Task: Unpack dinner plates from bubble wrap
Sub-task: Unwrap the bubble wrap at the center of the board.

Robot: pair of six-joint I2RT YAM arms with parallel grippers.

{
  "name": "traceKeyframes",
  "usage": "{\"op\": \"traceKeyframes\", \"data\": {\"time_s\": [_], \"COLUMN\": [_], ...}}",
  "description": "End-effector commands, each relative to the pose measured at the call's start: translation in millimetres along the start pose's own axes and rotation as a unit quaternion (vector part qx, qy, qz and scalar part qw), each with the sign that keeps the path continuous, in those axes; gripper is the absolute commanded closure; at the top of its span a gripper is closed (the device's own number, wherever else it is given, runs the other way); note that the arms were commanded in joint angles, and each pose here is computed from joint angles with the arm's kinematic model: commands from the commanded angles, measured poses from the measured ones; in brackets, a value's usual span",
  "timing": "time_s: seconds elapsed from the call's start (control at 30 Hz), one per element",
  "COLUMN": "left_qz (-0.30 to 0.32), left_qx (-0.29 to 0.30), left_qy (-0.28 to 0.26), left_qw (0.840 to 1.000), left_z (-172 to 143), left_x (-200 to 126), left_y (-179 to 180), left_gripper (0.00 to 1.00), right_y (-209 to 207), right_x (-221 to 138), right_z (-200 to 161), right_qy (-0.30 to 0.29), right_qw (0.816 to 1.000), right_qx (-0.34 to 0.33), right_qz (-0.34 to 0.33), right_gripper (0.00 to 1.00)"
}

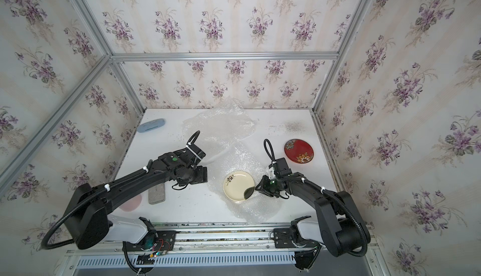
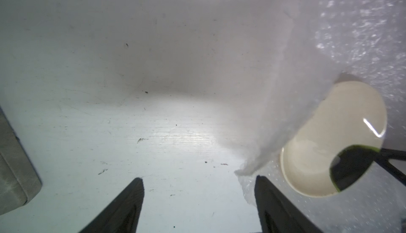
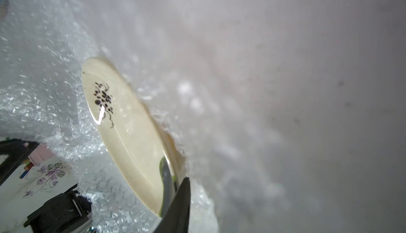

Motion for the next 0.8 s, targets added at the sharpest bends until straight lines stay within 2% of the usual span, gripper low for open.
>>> {"op": "traceKeyframes", "data": {"time_s": [0.0, 0.07, 0.23, 0.27, 0.43, 0.53, 0.67, 0.77], "left_qz": [-0.019, -0.031, -0.057, -0.053, -0.070, -0.064, -0.034, -0.016], "left_qx": [-0.001, 0.011, 0.033, 0.039, 0.055, 0.052, 0.046, 0.044], "left_qy": [0.003, 0.002, 0.006, 0.017, 0.044, 0.058, 0.083, 0.106], "left_qw": [1.000, 0.999, 0.998, 0.998, 0.995, 0.995, 0.995, 0.993], "left_z": [-0.8, 2.1, 14.0, 16.7, 29.1, 24.6, 6.8, -5.2], "left_x": [-17.2, -25.5, -31.7, -23.6, 2.8, 18.2, 37.6, 53.8], "left_y": [-3.2, -9.5, -33.9, -40.0, -69.4, -70.3, -52.9, -42.5], "left_gripper": [0.06, 0.01, 0.01, 0.01, 0.01, 0.02, 0.26, 0.33], "right_y": [11.2, 18.8, 44.5, 48.7, 64.0, 68.4, 64.4, 57.1], "right_x": [2.8, 7.9, 3.0, -1.1, -27.8, -36.7, -30.3, -22.9], "right_z": [28.9, 41.1, 65.1, 66.1, 54.2, 32.4, -7.7, -34.3], "right_qy": [-0.063, -0.067, -0.075, -0.076, -0.071, -0.028, 0.060, 0.107], "right_qw": [0.997, 0.996, 0.992, 0.992, 0.992, 0.993, 0.990, 0.987], "right_qx": [-0.039, -0.061, -0.097, -0.099, -0.095, -0.078, -0.070, -0.073], "right_qz": [-0.004, 0.003, 0.017, 0.019, 0.044, 0.089, 0.104, 0.090], "right_gripper": [0.73, 0.73, 0.73, 0.73, 0.73, 0.73, 0.73, 0.73]}}
Point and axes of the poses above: each gripper's point midway between its finger pads, its own x axis out along the fingers, its own y axis along the line the jaws close on, z = x × y, the point moved 8 cm from there along -x, back along the fingers, and after that the axes turned 3 degrees about x, right-handed, at the moved point
